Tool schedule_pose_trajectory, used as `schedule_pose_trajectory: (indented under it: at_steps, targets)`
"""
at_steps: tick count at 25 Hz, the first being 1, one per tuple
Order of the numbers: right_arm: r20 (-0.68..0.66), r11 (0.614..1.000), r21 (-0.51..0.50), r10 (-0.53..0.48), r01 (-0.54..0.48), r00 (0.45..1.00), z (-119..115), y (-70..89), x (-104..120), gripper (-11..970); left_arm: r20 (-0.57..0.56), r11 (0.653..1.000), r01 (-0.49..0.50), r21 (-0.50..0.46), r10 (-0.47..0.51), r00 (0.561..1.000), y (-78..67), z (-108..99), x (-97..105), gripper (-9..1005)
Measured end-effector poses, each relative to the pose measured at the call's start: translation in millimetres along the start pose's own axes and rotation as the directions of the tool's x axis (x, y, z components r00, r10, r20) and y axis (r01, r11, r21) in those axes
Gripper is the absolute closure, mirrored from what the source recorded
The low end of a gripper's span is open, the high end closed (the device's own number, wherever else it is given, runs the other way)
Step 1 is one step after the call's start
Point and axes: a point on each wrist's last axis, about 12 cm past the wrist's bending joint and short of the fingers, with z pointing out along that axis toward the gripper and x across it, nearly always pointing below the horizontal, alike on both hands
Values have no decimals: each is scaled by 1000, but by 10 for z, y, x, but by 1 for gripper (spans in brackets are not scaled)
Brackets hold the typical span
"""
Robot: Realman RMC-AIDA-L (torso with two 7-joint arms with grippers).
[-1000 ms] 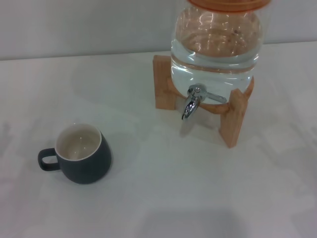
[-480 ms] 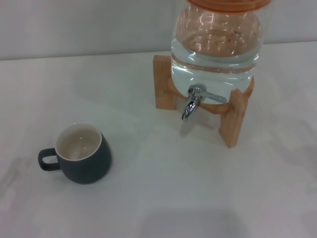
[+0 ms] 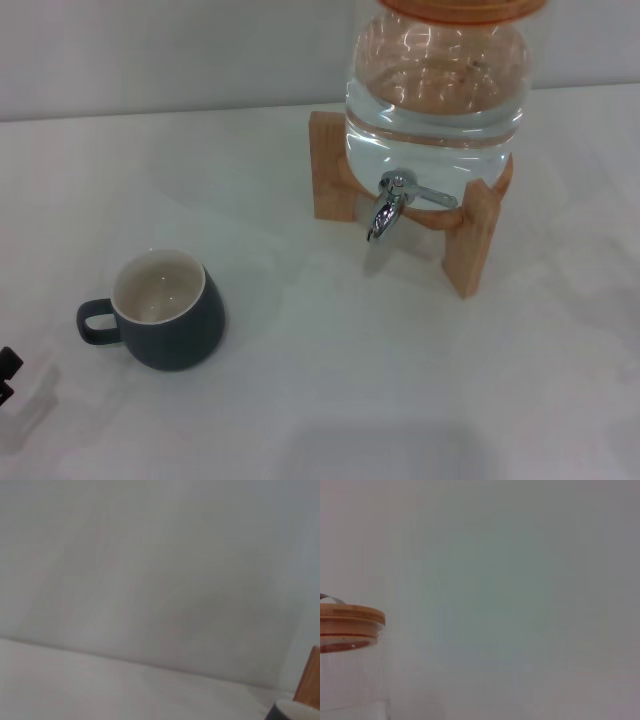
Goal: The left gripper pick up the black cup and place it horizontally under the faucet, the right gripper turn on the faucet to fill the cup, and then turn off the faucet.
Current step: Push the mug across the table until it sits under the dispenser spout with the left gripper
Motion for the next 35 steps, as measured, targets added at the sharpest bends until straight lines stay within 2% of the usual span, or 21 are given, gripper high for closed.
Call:
schedule_pose_trajectory:
  at_steps: [6, 22, 35]
  targets:
    - [2, 1000, 0, 6, -6, 1000, 12, 35, 21, 101, -34, 1000, -19, -24, 18, 999, 23, 109, 54, 114]
    - [10, 1000, -5, 6, -6, 1000, 32, 69, 30, 101, -107, 997, -61, 50, 66, 992, -17, 487, 57, 115]
    - [21, 1000, -17, -1, 2, 1000, 73, 75, 12, 101, -134, 997, -63, 52, 69, 988, -6, 596, 54, 116]
